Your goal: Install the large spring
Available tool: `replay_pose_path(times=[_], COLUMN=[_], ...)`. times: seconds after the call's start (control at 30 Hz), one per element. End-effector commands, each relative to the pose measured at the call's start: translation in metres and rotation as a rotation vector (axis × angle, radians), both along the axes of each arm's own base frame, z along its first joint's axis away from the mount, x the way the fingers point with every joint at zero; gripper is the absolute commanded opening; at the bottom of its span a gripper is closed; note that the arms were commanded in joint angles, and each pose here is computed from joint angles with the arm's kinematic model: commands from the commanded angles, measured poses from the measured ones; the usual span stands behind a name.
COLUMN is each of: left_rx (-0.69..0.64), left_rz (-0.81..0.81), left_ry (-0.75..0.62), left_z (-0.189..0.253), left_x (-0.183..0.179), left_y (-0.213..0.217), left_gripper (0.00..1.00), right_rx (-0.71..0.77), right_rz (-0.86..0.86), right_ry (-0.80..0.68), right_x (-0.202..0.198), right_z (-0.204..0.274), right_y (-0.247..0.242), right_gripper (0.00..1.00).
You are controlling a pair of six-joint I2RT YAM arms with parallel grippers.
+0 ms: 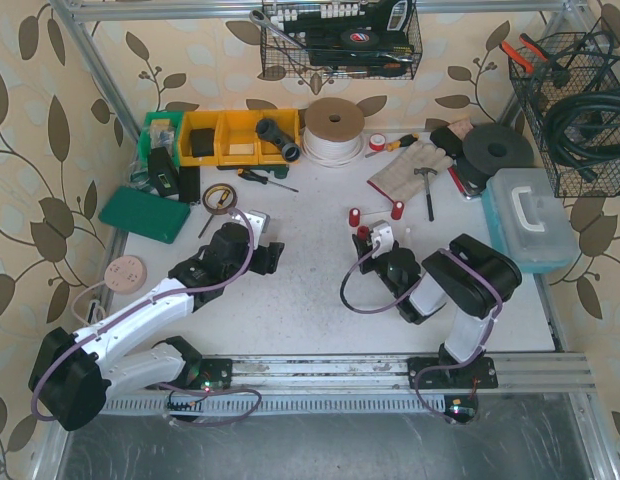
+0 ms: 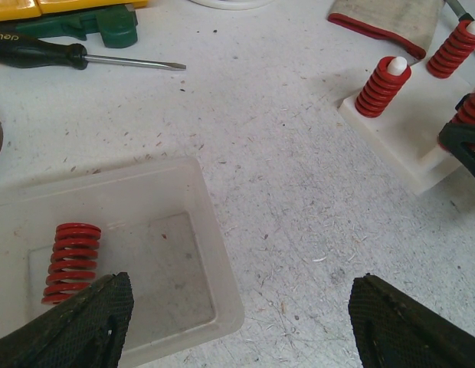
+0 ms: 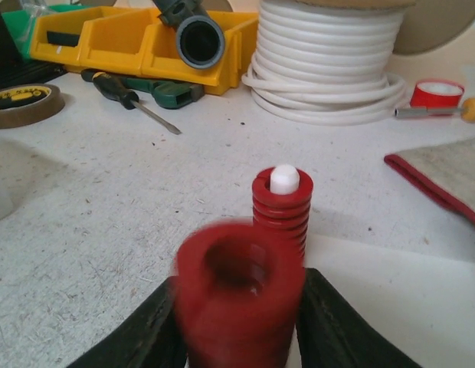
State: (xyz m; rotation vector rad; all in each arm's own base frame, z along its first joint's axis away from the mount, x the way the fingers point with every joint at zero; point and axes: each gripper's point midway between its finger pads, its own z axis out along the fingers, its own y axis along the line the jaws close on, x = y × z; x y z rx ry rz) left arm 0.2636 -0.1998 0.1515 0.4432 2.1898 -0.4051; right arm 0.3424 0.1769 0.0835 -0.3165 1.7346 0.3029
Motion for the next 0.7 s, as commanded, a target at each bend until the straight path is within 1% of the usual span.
replay_pose_path(times=[0.0,0.17,0.3,0.4,0.53,0.6,0.63,0.67], left_rx=[-0.010,-0.013,-0.003,0.017,0.057,0.088,0.113,0.141], left_rz=[-0.008,-0.007,0.003,0.028,0.081,0.116,0.133,0.143], left_ry=[-0.039,-0.043,-0.045,-0.046,-0.044,-0.040,-0.034,-0.025], left_z=[0.013,0.014,0.014,0.012,0.009,0.007,0.006,0.006], left_x=[0.004,0.004,0.005,0.006,0.011,0.014,0.016,0.017], left_y=[-0.004,-0.003,-0.001,0.004,0.013,0.020,0.023,0.026], left_gripper=[0.80,0.80,0.81,0.84,0.86,0.86,0.85,0.83], right_rx=[-0.009,0.000,0.019,0.031,-0.012,-0.044,-0.078,-0.088], right_rz=[-0.031,-0.040,-0.041,-0.032,-0.042,-0.045,-0.042,-0.045], right_ry=[0.009,-0.013,-0.040,-0.044,0.027,0.054,0.091,0.097], right_x=[0.001,0.001,0.002,0.002,0.000,-0.006,-0.012,-0.017], right_z=[-0.006,0.003,0.018,0.036,0.068,0.088,0.091,0.103], right_y=[-0.004,-0.005,-0.004,-0.002,-0.005,-0.011,-0.015,-0.018], right_gripper=[0.44,0.57,0.62,0.66,0.71,0.77,0.84,0.93])
